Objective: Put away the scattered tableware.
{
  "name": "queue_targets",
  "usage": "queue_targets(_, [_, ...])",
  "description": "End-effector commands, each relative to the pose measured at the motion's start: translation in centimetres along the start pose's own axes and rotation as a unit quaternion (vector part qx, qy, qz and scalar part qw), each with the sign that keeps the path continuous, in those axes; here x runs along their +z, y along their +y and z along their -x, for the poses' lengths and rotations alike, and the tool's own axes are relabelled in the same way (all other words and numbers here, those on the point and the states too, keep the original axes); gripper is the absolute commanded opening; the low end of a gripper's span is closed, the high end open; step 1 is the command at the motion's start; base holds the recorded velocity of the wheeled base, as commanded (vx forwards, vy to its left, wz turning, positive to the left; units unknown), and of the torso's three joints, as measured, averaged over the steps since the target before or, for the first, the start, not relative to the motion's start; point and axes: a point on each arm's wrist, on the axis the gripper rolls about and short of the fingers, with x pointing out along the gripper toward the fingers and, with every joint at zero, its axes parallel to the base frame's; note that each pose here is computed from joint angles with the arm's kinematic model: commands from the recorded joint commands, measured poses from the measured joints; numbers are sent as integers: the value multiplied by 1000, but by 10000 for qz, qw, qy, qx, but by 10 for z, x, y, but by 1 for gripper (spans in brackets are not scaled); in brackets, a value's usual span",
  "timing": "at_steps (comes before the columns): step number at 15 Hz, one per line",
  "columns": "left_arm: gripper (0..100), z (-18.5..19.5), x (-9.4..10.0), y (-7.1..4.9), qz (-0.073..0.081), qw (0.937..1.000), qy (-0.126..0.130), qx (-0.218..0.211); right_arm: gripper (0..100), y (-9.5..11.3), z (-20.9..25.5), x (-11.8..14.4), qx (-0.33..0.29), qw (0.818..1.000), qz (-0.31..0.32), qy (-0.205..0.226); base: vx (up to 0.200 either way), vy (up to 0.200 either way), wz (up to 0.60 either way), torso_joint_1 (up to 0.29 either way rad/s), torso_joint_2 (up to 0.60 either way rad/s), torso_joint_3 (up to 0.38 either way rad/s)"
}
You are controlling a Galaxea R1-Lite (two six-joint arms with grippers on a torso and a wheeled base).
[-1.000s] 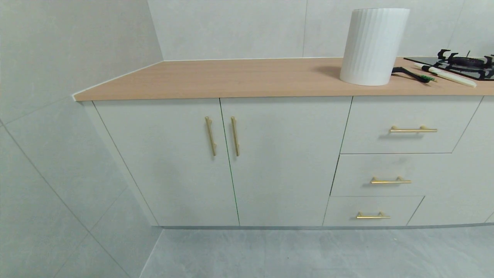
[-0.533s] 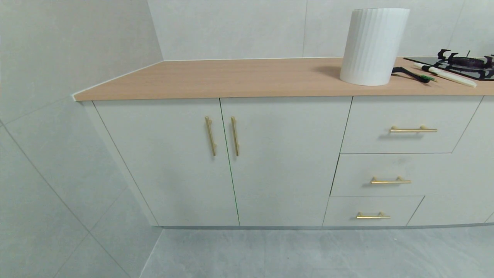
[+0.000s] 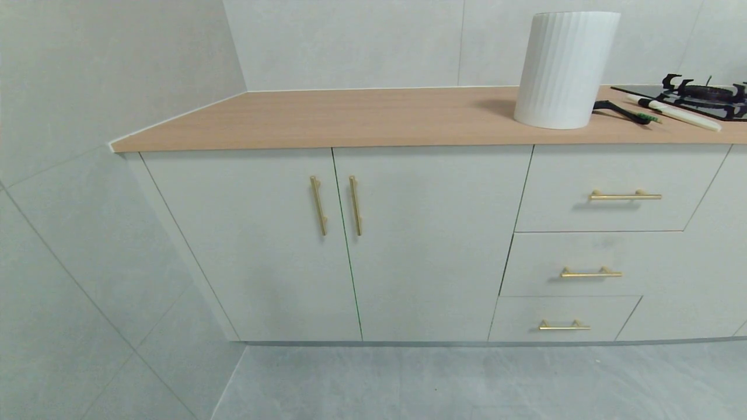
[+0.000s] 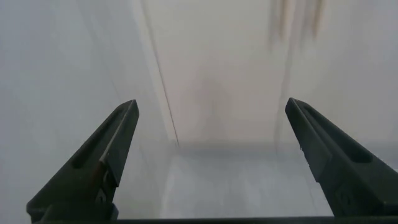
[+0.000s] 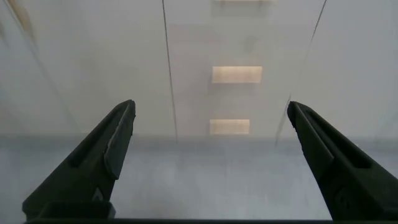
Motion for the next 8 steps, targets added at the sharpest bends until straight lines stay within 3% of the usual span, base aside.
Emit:
queue_targets(1, [100,0,-2,-1,25,9999,52,-133,100,0,-1,-1,13,10000,13,29,0,0,0,0,0,0])
queue_targets(2, [100,0,-6,-2,80,9991,251,-334,100,0,-1,-1,20,10000,6,29,0,0,0,0,0,0])
queue_targets(7, [100,0,-6,-2,172,9990,239,-330,100,1,-1,-1,189,9998,-18,26,0,0,0,0,0,0])
queue_targets(8, [100,0,-6,-2,288,9988,235,-327,100,1,-1,-1,181,9998,-18,18,0,0,0,0,0,0])
